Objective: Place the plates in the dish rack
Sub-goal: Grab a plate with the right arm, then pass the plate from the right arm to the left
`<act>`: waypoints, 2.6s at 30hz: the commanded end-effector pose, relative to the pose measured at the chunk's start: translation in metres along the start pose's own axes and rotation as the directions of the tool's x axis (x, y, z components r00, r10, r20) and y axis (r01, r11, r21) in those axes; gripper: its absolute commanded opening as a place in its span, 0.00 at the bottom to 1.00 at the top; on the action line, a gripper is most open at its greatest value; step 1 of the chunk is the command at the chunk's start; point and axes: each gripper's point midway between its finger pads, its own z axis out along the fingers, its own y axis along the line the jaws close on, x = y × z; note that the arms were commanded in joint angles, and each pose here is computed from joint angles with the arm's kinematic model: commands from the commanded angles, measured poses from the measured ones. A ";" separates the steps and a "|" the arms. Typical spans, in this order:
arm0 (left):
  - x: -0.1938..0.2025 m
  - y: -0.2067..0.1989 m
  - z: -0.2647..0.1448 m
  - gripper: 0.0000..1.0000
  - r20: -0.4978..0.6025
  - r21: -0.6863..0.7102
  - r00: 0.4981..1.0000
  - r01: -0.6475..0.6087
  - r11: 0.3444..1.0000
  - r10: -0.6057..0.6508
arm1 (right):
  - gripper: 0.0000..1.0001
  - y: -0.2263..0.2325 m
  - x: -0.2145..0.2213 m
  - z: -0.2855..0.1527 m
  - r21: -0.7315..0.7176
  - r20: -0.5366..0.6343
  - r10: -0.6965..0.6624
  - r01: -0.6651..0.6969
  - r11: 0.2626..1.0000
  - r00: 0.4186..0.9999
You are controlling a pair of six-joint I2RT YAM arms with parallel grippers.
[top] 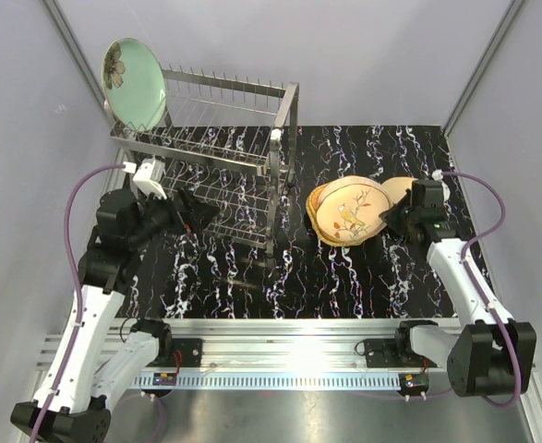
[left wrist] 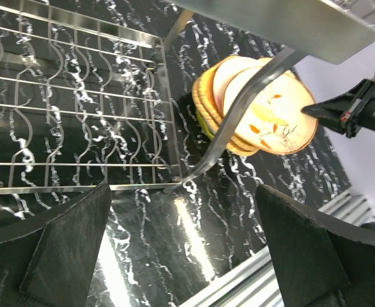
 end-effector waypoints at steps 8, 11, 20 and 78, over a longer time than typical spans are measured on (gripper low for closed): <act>-0.004 -0.043 -0.014 0.99 -0.001 0.190 0.998 0.067 0.979 -0.068 | 0.00 0.057 -0.065 -0.088 -0.212 0.184 0.102 -0.062 0.975 0.978; 0.000 -0.051 -0.014 0.99 -0.023 0.243 0.993 0.116 0.963 -0.114 | 0.00 0.064 -0.065 -0.107 -0.250 0.185 0.123 -0.074 0.965 0.975; 0.001 -0.077 -0.019 0.99 -0.087 0.368 0.979 0.202 0.908 -0.182 | 0.00 0.098 -0.074 -0.180 -0.453 0.293 0.056 0.087 0.887 0.955; 0.007 -0.223 0.031 0.00 -0.106 0.586 0.981 0.192 0.787 -0.161 | 0.80 0.126 0.033 -0.194 -0.801 0.095 -0.328 0.268 0.536 0.940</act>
